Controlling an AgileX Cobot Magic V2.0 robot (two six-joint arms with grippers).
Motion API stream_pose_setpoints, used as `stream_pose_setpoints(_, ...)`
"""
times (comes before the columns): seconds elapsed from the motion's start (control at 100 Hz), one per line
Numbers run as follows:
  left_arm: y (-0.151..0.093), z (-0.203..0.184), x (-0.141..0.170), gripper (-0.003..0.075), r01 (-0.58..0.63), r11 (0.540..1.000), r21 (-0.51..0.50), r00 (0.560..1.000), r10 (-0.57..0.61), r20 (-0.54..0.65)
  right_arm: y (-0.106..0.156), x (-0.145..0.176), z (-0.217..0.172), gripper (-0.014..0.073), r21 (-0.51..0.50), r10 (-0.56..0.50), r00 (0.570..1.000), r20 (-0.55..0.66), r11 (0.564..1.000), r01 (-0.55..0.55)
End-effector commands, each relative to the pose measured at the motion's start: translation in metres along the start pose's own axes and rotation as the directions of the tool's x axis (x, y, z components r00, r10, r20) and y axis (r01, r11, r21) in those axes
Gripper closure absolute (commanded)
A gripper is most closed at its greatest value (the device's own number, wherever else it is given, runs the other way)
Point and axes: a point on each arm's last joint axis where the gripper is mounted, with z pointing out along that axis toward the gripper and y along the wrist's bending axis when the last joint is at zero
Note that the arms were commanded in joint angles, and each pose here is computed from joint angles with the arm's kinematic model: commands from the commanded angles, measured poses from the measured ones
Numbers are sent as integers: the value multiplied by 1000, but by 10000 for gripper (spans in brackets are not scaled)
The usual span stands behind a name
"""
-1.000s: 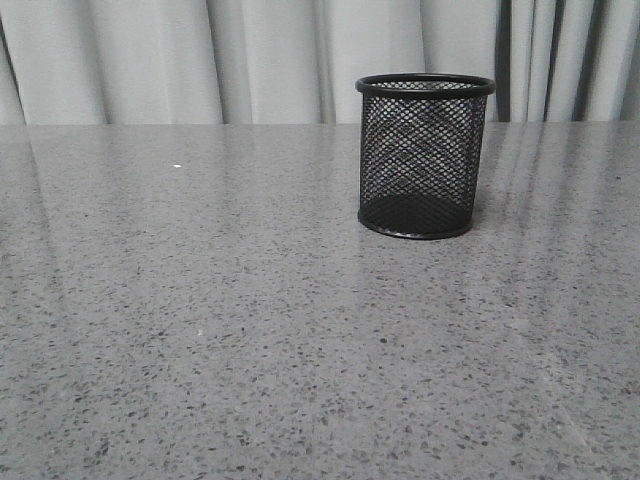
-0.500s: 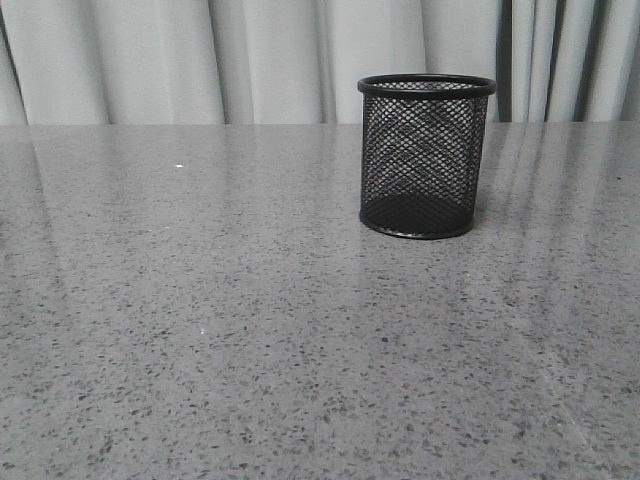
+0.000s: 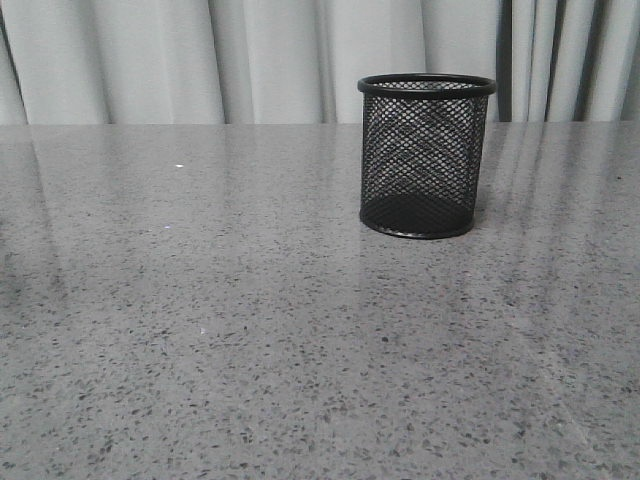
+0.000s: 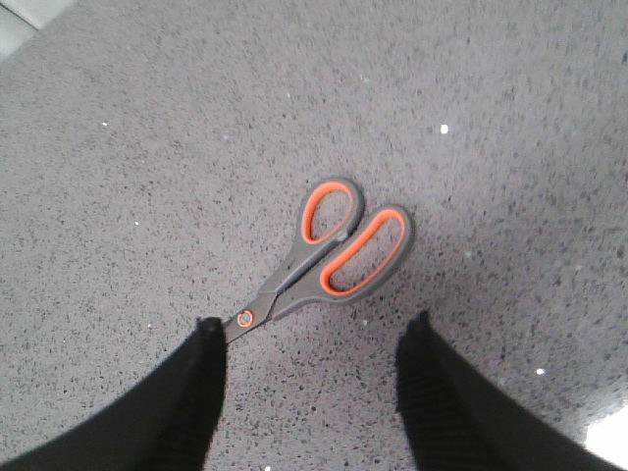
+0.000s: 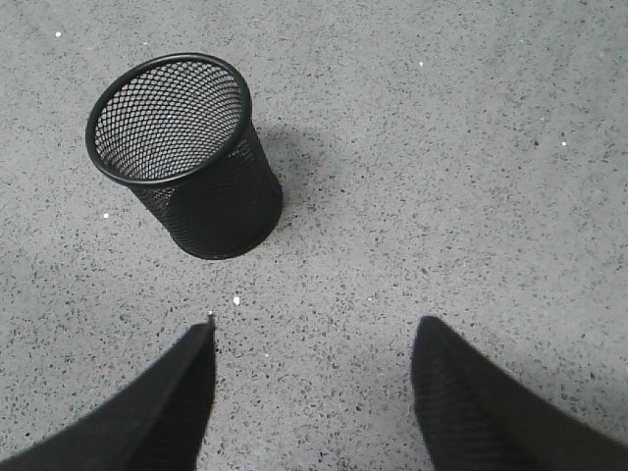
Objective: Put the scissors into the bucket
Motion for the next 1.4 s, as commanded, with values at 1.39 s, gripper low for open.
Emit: stream_pose_setpoints(1.39, 49, 111, -28, 391, -539, 780, 319, 780, 605, -161, 24, -8, -6, 158, -118, -113, 992, 51, 986, 118)
